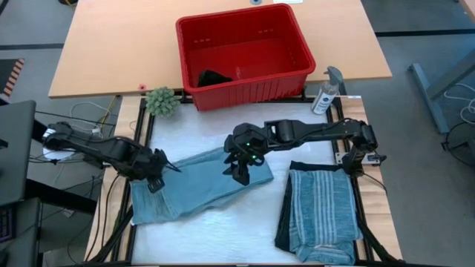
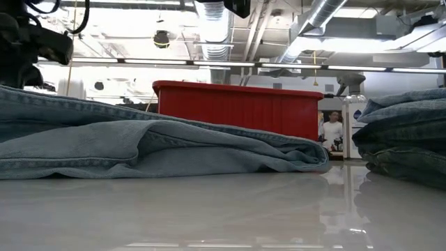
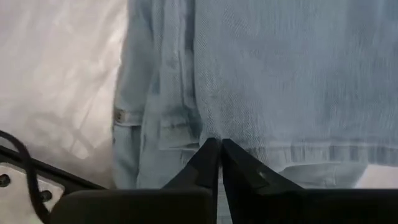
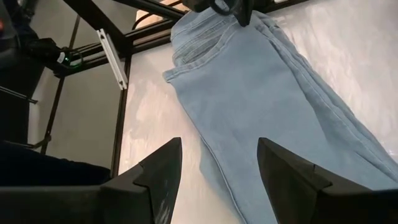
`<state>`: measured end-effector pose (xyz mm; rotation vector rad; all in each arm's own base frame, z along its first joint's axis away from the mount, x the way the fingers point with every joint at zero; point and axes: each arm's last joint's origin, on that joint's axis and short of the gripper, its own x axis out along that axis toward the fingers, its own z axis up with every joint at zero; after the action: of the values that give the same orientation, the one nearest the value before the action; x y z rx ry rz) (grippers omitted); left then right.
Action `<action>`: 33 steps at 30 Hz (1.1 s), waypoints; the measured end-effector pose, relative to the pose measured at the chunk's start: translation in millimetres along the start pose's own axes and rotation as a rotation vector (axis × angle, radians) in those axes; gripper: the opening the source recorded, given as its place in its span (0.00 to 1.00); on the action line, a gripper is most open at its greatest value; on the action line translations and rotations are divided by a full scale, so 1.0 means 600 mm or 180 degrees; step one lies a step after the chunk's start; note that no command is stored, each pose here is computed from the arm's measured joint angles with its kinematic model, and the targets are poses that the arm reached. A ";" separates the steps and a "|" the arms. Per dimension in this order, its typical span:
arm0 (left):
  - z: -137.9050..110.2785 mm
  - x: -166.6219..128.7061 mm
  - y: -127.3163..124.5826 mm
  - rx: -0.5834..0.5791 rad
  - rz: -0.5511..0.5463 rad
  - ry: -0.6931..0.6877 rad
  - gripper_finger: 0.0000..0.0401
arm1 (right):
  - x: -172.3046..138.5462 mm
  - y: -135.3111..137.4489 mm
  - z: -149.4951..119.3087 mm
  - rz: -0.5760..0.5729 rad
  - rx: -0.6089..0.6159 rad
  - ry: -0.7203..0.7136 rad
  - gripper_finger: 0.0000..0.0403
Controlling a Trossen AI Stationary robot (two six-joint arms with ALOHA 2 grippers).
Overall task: Fold Laundry from Bin
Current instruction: Fold the light blue denim pants
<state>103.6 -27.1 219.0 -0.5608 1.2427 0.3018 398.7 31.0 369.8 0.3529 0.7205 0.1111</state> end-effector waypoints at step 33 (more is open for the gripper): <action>0.031 0.046 -0.004 -0.0034 0.0205 0.0768 0.12 | 0.002 0.011 -0.008 0.0031 -0.0051 0.0095 0.58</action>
<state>128.1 -21.3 197.5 -0.5793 1.4950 0.3010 396.7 38.8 367.9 0.3398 0.7470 0.1315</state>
